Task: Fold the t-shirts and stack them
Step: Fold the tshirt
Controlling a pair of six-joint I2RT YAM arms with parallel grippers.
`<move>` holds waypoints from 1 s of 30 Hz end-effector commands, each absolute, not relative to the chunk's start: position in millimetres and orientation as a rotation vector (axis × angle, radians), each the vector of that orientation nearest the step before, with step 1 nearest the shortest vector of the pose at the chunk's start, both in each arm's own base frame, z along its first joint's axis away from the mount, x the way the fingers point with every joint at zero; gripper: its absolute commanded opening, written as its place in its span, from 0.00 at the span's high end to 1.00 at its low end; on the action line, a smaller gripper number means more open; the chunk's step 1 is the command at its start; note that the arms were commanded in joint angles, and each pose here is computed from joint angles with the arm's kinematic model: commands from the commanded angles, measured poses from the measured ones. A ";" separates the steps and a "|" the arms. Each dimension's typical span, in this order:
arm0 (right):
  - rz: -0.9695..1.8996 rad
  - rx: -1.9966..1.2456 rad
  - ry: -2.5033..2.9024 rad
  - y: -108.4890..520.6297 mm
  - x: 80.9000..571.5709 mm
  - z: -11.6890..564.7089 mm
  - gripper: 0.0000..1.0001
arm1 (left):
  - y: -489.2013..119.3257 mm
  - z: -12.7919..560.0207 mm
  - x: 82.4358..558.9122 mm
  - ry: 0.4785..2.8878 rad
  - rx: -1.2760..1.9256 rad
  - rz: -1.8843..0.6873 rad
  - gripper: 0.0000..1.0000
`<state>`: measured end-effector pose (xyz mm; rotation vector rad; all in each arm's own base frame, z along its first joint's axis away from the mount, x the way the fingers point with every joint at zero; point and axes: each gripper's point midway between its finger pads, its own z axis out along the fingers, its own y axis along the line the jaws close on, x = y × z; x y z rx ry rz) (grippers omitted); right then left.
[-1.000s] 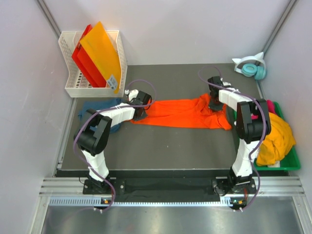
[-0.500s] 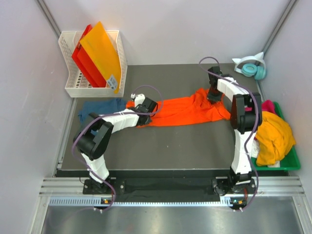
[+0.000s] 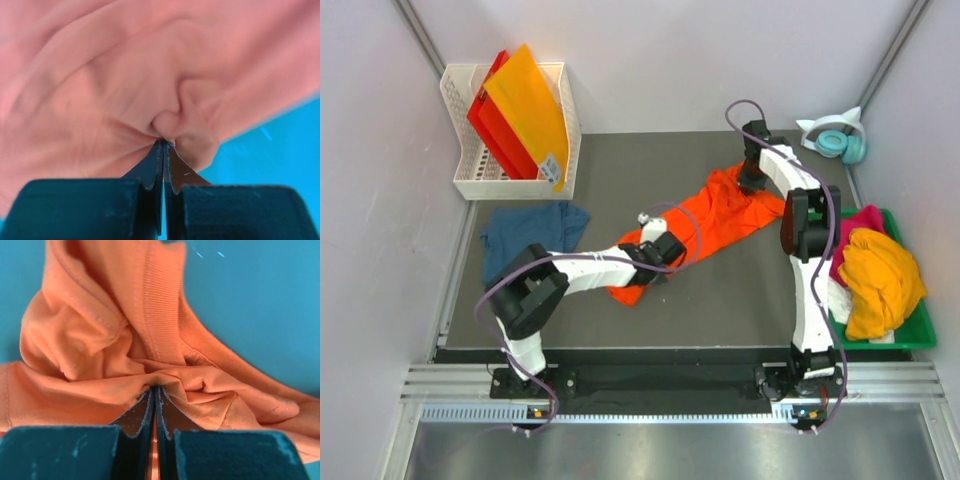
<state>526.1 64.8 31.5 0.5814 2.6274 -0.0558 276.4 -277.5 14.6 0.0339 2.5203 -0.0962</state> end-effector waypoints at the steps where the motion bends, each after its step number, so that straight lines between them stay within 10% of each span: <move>1: 0.052 0.580 2.622 80.2 544.8 25.6 1.00 | -267.0 -47.3 122.6 3.021 0.444 -0.020 1.00; 30: 0.632 0.073 2.691 283.5 507.0 21.4 1.00 | -408.4 -57.7 14.6 2.836 1.213 -0.281 1.00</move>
